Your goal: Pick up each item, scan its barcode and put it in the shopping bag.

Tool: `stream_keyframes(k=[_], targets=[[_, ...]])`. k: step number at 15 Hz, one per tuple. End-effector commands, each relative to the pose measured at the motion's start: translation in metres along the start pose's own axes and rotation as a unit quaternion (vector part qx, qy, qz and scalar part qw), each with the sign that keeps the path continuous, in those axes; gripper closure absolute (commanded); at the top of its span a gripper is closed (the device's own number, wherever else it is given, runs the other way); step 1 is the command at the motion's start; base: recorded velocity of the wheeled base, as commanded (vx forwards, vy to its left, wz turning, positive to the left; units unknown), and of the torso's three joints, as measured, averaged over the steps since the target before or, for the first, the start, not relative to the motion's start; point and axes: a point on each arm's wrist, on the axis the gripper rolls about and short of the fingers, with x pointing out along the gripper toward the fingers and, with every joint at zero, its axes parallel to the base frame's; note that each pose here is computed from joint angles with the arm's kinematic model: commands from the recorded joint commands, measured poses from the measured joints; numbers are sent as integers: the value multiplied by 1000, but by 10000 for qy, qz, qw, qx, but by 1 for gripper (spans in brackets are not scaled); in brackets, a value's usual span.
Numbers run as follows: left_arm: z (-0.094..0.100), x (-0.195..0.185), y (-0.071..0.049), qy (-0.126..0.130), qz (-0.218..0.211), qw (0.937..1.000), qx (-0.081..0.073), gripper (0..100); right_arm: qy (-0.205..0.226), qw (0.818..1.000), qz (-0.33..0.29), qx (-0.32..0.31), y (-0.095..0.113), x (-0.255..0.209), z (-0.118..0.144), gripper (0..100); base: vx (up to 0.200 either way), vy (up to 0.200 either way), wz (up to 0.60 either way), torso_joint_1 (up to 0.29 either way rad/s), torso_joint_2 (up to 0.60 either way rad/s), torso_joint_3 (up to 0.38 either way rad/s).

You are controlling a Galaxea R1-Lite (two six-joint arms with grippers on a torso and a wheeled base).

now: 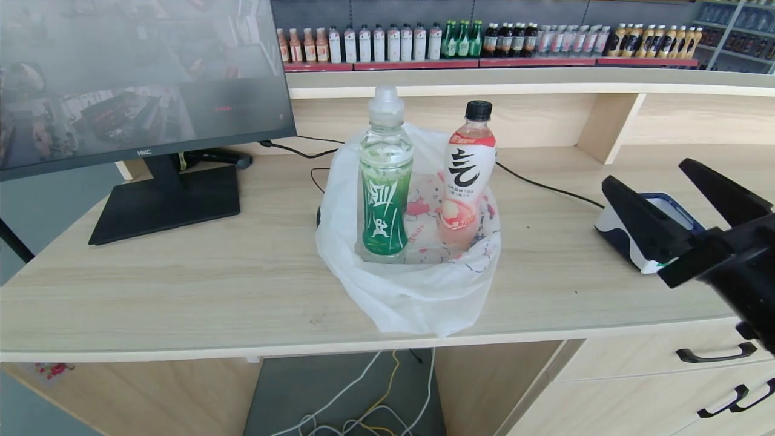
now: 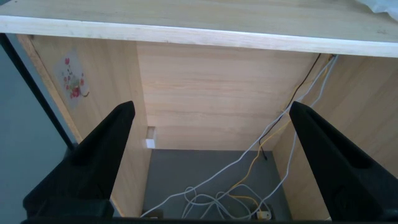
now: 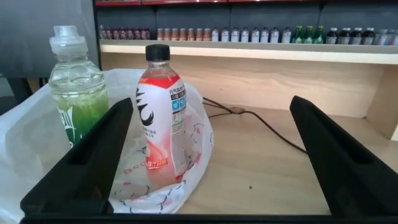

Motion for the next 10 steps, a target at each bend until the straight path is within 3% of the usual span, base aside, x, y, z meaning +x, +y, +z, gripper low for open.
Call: stream_keyframes(k=[1,3,7,10], targets=[[0,0,0,0,-6,10000,0,0,-240,9997,-70,64,-12,-60,13,0,0,0,0,0,0,0],[0,0,0,0,-6,10000,0,0,60,10000,-40,-2,-14,-76,1,0,0,0,0,0,0,0],[0,0,0,0,-6,10000,0,0,227,9997,-30,30,-15,-84,1,0,0,0,0,0,0,0],[0,0,0,0,-6,10000,8,0,1391,9900,183,-130,-19,-129,-12,0,0,0,0,0,0,0]])
